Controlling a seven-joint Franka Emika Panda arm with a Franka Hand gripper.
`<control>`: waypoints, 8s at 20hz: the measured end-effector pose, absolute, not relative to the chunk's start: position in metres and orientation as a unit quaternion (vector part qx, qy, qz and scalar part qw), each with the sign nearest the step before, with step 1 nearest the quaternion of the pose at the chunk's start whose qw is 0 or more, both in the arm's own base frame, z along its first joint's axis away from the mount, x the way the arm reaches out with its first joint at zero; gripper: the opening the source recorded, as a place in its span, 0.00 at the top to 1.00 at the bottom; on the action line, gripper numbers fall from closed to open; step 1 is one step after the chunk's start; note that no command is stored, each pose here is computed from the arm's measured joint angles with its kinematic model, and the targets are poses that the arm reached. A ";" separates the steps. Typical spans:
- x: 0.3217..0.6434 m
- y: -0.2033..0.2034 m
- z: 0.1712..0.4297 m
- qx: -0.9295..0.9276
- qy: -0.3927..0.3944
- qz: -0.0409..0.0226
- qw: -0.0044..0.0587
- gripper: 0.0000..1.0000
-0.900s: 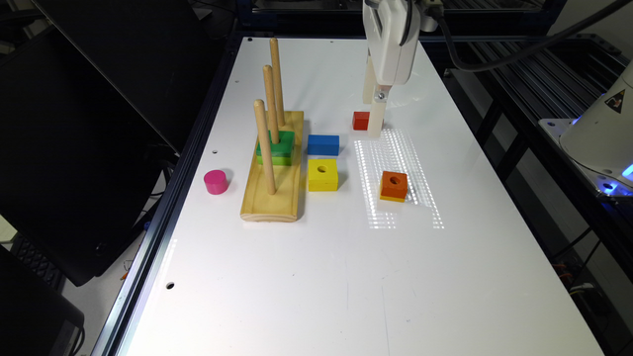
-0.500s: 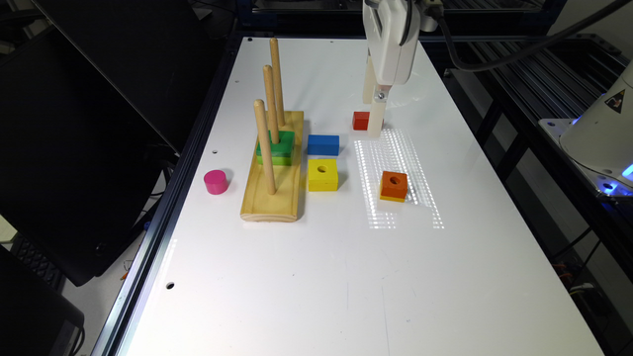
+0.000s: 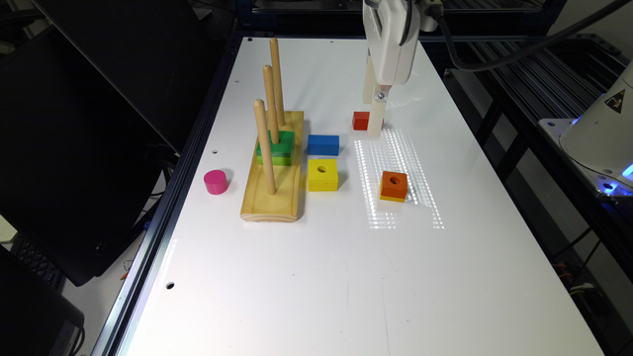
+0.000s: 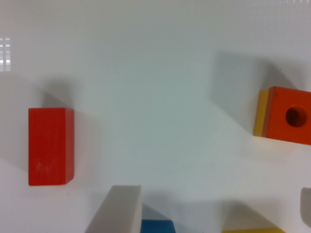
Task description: Pick up yellow block.
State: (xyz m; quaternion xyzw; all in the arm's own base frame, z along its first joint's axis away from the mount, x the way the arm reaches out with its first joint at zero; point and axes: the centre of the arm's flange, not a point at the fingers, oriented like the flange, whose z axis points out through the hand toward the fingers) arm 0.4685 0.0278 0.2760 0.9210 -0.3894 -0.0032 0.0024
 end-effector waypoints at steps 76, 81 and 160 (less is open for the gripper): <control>0.527 0.074 0.275 0.924 -0.383 0.008 -0.018 0.00; 0.528 0.074 0.269 0.924 -0.383 0.004 -0.017 0.00; 0.554 0.066 0.195 0.922 -0.387 -0.002 -0.019 0.00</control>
